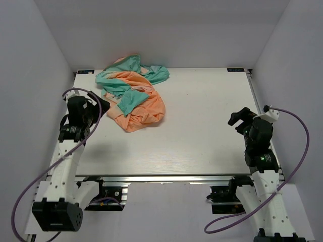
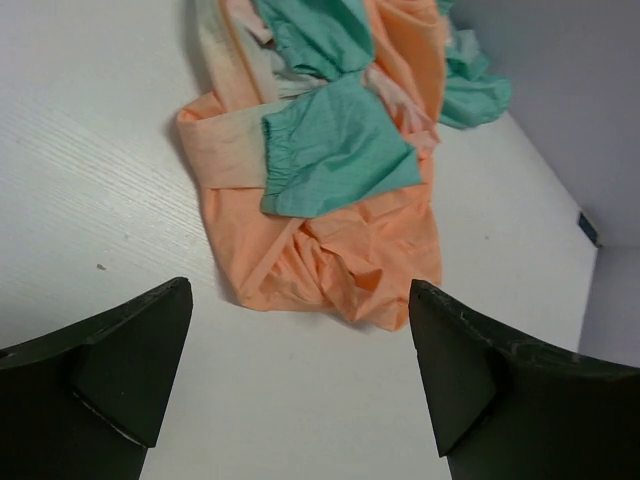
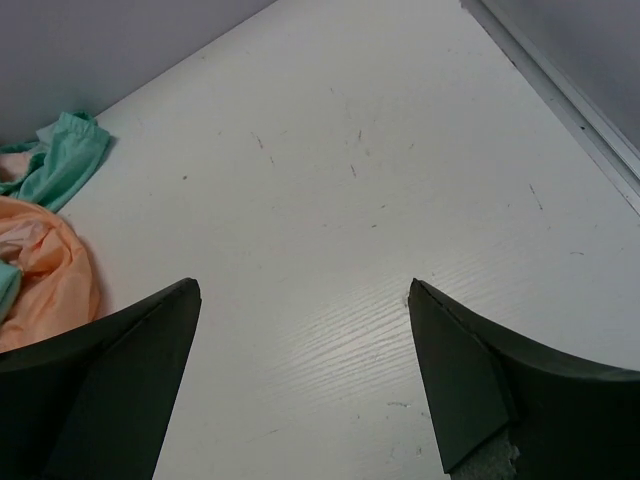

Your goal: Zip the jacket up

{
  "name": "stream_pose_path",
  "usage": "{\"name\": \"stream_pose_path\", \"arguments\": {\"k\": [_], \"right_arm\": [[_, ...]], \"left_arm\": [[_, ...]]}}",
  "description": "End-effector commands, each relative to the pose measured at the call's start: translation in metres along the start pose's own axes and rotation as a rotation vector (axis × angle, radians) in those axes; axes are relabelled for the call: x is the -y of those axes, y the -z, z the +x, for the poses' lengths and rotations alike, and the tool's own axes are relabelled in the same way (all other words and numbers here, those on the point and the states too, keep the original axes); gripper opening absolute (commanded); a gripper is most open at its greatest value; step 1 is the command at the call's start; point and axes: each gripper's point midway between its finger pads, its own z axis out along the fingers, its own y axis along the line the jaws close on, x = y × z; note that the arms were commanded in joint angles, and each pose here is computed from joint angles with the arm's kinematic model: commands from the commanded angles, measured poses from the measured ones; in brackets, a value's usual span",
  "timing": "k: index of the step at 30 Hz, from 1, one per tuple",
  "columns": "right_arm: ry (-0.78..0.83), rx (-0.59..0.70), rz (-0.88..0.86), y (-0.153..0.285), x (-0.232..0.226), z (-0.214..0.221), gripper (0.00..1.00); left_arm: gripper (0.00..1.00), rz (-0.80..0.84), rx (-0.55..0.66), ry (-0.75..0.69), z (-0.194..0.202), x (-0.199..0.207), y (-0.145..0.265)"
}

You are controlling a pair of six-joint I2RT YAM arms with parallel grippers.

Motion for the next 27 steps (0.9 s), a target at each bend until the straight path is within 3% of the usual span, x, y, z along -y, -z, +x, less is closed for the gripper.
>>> {"name": "stream_pose_path", "arguments": {"k": [1,5,8,15,18,23,24,27], "right_arm": [[-0.001,0.041,-0.022,0.002,-0.004,-0.010,0.89],[-0.046,0.058,-0.027,0.005,0.000,-0.001,0.89],[0.021,0.045,-0.056,0.007,-0.004,-0.002,0.89],[0.136,-0.208,-0.203,-0.013,-0.032,0.039,0.89],[0.133,-0.304,-0.344,-0.017,-0.058,0.059,0.89],[0.268,-0.362,-0.359,-0.031,-0.097,0.090,0.89],[0.294,-0.322,-0.365,-0.036,-0.114,0.084,0.89],[0.375,-0.395,-0.509,-0.033,-0.179,0.118,0.89]], "left_arm": [[0.98,-0.066,0.009,0.017,-0.002,-0.009,-0.024],[0.98,-0.161,-0.021,0.034,0.005,-0.024,-0.051],[0.98,-0.171,-0.055,0.035,0.016,-0.029,-0.074],[0.98,-0.190,-0.128,-0.016,0.039,-0.041,-0.129],[0.98,-0.182,-0.161,-0.057,0.048,-0.044,-0.152],[0.98,-0.228,-0.220,-0.072,0.068,-0.060,-0.187],[0.98,-0.229,-0.230,-0.072,0.071,-0.061,-0.192],[0.98,-0.208,-0.252,-0.081,0.076,-0.058,-0.214]]}}
